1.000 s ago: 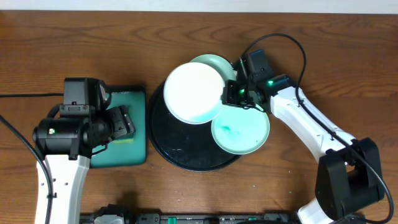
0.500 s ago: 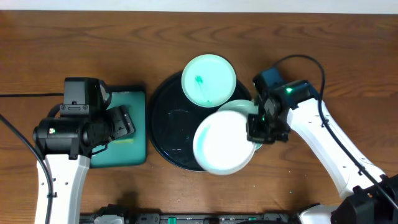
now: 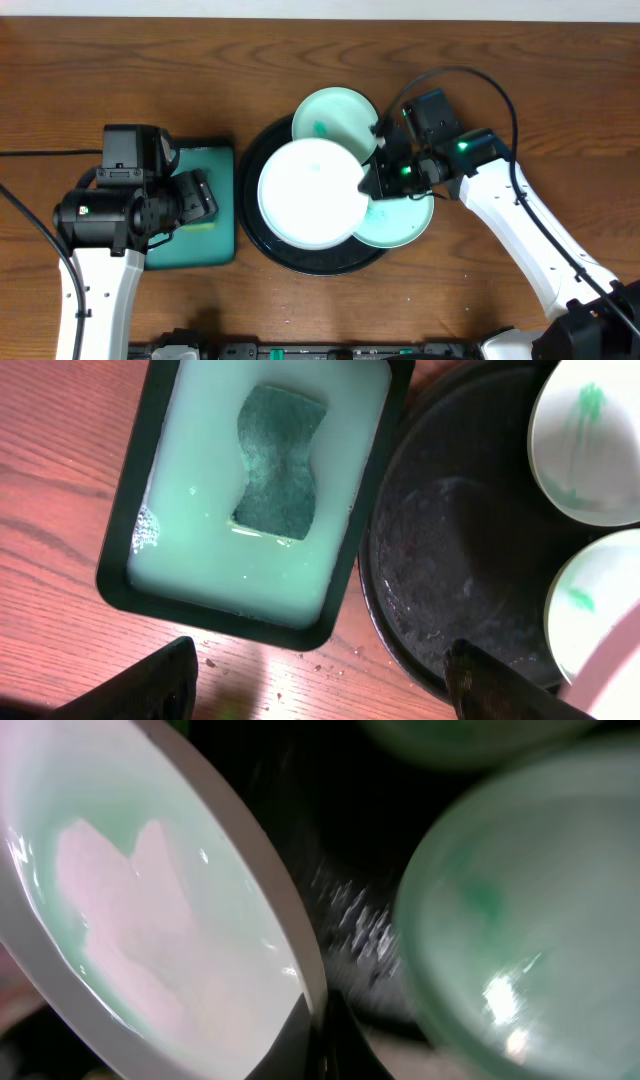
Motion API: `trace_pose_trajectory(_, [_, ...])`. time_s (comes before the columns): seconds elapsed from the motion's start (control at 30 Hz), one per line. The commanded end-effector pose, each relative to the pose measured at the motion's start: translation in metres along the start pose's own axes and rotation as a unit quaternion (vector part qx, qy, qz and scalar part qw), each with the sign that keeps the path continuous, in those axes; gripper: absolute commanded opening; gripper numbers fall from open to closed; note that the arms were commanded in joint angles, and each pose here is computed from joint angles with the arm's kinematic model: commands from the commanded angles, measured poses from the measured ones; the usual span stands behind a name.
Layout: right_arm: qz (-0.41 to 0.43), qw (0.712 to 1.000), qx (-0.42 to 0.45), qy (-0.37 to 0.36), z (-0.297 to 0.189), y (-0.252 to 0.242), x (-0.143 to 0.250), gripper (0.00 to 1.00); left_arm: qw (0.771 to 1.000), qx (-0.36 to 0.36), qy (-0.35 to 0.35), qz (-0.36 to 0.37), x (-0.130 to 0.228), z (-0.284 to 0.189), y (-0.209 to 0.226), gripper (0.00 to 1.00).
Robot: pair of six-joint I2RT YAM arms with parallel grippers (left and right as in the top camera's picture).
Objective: Clean dirty plates on tray and stack at the side
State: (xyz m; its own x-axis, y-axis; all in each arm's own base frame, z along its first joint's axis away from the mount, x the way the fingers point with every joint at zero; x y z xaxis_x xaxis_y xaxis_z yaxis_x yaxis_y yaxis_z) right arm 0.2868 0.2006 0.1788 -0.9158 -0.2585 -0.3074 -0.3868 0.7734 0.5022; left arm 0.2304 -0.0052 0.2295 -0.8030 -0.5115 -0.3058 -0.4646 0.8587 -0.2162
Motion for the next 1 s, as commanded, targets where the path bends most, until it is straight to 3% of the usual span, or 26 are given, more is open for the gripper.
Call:
trace_pose_trajectory(0.0, [-0.023, 0.993, 0.102, -0.054, -0.003, -0.019, -0.022, 0.01, 1.000, 0.002, 0.006, -0.001, 0.001, 0.001, -0.002, 0.79])
trace_pose_trajectory(0.57, [-0.149, 0.937, 0.293, -0.121, 0.001, -0.001, -0.041, 0.01, 0.999, -0.012, 0.030, -0.002, 0.003, 0.015, 0.000, 0.80])
trace_pose_trajectory(0.77, [-0.215, 0.894, 0.369, -0.135, -0.006, 0.014, -0.044, 0.01, 0.999, -0.013, 0.031, -0.002, 0.003, 0.015, 0.000, 0.80])
trace_pose_trajectory(0.97, [-0.281, 0.829, 0.458, -0.156, -0.021, 0.031, -0.049, 0.01, 0.999, -0.013, 0.031, -0.002, 0.003, 0.015, 0.000, 0.80])
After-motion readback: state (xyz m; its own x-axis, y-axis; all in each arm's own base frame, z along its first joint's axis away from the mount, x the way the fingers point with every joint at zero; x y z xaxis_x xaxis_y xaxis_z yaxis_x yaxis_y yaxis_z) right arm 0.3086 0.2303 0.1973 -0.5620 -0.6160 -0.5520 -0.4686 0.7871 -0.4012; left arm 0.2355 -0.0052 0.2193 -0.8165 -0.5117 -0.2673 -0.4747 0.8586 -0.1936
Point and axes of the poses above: each gripper's point midway between its finger pads, its own z axis out along the fingers, its own y axis along the line the jaws close on, x = y × z, the point moved 3 cm from there along -z, back along the fingers, and after that the axes turned 9 degrees about -z, right-handed, at the moved point
